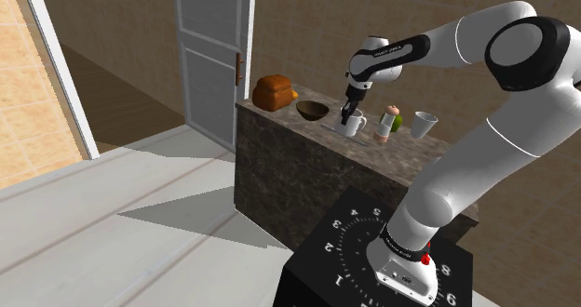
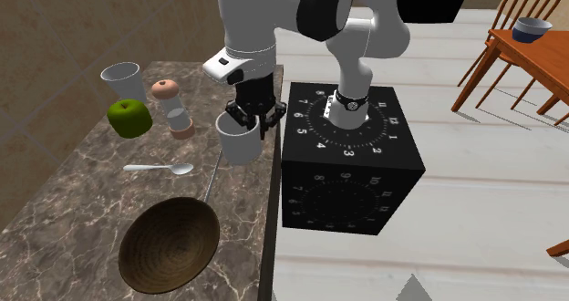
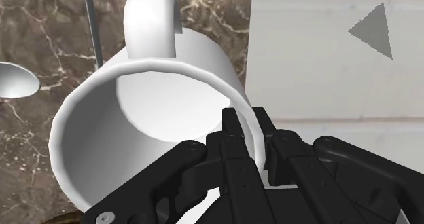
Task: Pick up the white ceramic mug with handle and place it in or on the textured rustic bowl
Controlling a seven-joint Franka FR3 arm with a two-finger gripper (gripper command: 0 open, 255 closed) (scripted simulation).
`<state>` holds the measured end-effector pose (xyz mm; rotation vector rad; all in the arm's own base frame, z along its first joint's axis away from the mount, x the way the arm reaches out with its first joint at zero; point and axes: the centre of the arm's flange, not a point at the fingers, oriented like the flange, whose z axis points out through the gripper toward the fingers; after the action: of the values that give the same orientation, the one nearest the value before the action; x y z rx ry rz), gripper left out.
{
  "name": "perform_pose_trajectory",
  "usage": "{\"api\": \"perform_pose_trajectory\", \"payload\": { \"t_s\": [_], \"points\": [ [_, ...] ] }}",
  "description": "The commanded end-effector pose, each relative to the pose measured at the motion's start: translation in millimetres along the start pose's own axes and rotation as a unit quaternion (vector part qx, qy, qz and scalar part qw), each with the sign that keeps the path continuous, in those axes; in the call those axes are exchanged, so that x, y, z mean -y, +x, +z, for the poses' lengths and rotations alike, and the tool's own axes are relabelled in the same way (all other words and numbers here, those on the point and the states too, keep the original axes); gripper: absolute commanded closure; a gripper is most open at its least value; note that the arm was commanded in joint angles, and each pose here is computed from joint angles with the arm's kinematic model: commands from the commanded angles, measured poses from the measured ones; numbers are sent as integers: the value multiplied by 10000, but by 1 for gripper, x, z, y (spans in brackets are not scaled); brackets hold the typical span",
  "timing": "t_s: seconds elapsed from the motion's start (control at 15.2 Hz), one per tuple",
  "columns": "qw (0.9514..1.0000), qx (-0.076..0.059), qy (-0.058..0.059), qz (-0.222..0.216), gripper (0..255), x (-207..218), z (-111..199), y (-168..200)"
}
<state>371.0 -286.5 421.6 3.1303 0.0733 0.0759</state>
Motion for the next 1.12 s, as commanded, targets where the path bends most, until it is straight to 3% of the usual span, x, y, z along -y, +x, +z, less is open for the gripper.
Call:
{"api": "perform_pose_trajectory", "payload": {
  "t_s": [0.0, 0.86, 1.06],
  "points": [
    [10000, 1, -1, 1, 255, 0, -11, 1],
    [10000, 1, -1, 1, 255, -1, -77, 4],
    [10000, 1, -1, 1, 255, -18, -79, 40]
  ]
}}
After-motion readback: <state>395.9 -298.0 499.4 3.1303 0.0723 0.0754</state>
